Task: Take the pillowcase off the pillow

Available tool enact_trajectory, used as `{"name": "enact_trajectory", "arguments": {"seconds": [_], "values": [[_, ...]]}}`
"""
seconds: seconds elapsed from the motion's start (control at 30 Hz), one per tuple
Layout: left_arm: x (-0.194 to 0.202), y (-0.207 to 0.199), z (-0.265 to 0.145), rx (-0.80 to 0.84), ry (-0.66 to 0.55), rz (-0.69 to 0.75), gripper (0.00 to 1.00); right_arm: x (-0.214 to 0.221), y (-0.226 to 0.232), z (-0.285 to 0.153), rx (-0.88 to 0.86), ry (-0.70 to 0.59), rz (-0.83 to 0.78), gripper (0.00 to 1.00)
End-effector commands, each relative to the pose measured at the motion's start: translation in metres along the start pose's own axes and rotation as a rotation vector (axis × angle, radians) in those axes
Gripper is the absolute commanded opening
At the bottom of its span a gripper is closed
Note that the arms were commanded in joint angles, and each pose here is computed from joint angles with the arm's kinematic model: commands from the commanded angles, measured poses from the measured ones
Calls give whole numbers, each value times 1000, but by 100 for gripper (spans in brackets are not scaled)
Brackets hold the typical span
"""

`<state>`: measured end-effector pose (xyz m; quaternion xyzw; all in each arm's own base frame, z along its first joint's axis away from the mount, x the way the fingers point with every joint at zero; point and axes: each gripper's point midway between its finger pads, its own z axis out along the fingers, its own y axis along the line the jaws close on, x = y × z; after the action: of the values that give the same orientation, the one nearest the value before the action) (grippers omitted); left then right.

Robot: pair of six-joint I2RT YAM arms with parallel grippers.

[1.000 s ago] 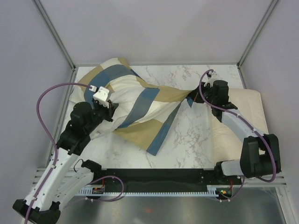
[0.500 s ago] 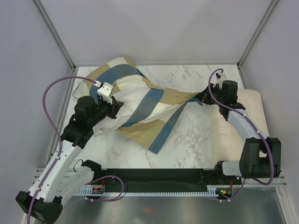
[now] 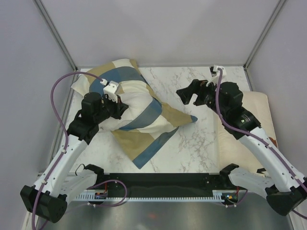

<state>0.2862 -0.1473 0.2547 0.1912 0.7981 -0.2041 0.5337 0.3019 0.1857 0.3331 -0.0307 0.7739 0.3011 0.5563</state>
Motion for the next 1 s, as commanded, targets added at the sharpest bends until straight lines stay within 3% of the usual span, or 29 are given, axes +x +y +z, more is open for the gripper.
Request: {"name": "enact_trajectory", "arguments": {"seconds": [0.0,0.27,0.5,0.67,0.97], "values": [[-22,-10,-1,46,-81,-29,2,4,29,18,-6,22,17,95],[-15,-9,0,30,-66,-13,2,95,109,92,-31,206,-69,94],[-13,-8,-6,0,-81,2,2,146,100,127,137,287,-139,93],[-15,0,-10,-54,-92,-6,2,178,86,114,221,366,-196,74],[-17,15,-13,-145,-106,-27,2,243,55,81,313,515,-242,77]]}}
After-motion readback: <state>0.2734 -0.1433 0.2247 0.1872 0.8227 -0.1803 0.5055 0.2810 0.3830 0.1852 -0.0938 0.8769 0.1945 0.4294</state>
